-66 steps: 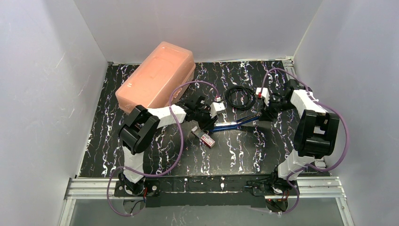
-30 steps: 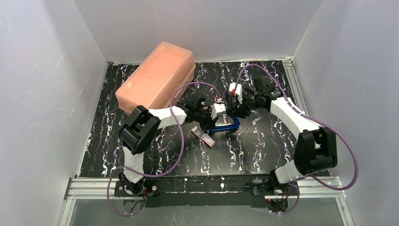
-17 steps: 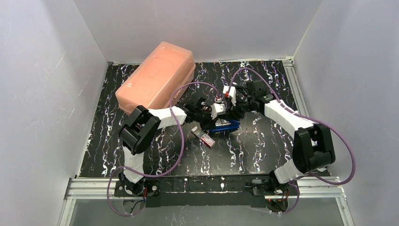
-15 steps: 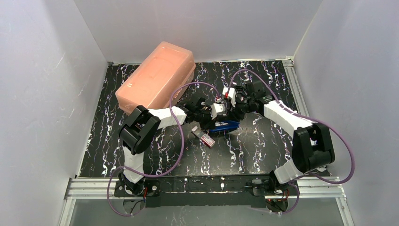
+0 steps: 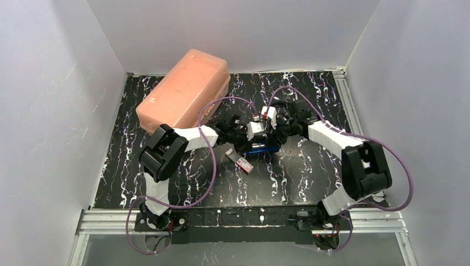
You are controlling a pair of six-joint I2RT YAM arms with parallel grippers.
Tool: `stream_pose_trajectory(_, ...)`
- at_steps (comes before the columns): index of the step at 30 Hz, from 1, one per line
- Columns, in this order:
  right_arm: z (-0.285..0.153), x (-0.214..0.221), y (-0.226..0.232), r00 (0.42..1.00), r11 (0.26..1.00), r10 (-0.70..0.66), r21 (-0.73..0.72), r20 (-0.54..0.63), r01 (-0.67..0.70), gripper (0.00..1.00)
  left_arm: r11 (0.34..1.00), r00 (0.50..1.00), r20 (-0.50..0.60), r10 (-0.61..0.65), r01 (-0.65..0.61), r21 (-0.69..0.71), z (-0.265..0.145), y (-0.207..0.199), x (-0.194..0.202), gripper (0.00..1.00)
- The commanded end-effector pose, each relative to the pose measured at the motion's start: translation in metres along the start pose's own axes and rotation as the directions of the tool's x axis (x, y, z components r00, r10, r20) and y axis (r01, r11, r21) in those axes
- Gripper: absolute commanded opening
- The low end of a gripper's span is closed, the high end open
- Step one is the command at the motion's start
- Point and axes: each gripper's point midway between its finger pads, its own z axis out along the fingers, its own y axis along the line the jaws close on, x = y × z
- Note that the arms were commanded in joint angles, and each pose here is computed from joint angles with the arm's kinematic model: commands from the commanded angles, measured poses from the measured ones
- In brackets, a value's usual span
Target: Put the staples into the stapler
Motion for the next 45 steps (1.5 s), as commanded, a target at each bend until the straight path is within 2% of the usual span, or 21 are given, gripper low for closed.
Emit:
stream_pose_trajectory(1,0.010,0.022,0.011,0.999,0.999,-0.001,-0.055,-0.049,-0.002,0.56,0.998,0.999,0.018,0.042,-0.043,0.039,-0.011,-0.015,-0.008,0.00)
stream_pose_trajectory(5,0.010,0.029,0.004,0.998,0.997,-0.016,-0.075,-0.069,0.011,0.65,0.997,0.998,0.026,0.057,-0.059,0.051,-0.012,-0.017,-0.009,0.00)
stream_pose_trajectory(10,0.019,0.045,0.007,0.995,0.991,-0.010,-0.136,-0.100,-0.003,0.64,0.997,0.998,0.033,0.044,-0.046,0.067,-0.012,-0.019,-0.010,0.02)
stream_pose_trajectory(14,0.023,0.059,0.006,0.994,0.990,0.006,-0.139,-0.113,-0.022,0.60,0.998,0.999,0.034,0.024,-0.026,0.065,-0.013,-0.020,-0.009,0.31)
stream_pose_trajectory(17,0.023,0.062,0.004,0.993,0.990,0.012,-0.135,-0.116,-0.028,0.58,0.998,0.999,0.034,0.025,-0.026,0.052,-0.016,-0.018,-0.009,0.44)
stream_pose_trajectory(27,0.022,0.072,0.003,0.988,0.992,-0.014,-0.124,-0.154,-0.005,0.50,1.000,0.998,0.057,0.008,-0.009,0.016,-0.032,-0.010,-0.015,0.69)
stream_pose_trajectory(32,0.021,0.076,0.002,0.986,0.993,-0.023,-0.118,-0.165,0.004,0.46,1.000,0.998,0.061,0.009,-0.009,0.005,-0.039,-0.007,-0.017,0.76)
stream_pose_trajectory(35,0.021,0.074,0.001,0.987,0.993,-0.025,-0.116,-0.161,0.006,0.38,1.000,0.998,0.061,0.007,-0.007,0.001,-0.043,-0.007,-0.018,0.77)
stream_pose_trajectory(43,0.013,0.063,0.004,0.990,0.994,-0.038,-0.108,-0.138,0.023,0.03,1.000,1.000,0.017,-0.020,0.020,0.020,-0.057,-0.012,-0.020,0.77)
stream_pose_trajectory(45,0.008,0.057,0.006,0.991,0.994,-0.041,-0.107,-0.127,0.027,0.01,0.999,0.999,0.018,-0.042,0.042,0.028,-0.064,-0.013,-0.024,0.78)
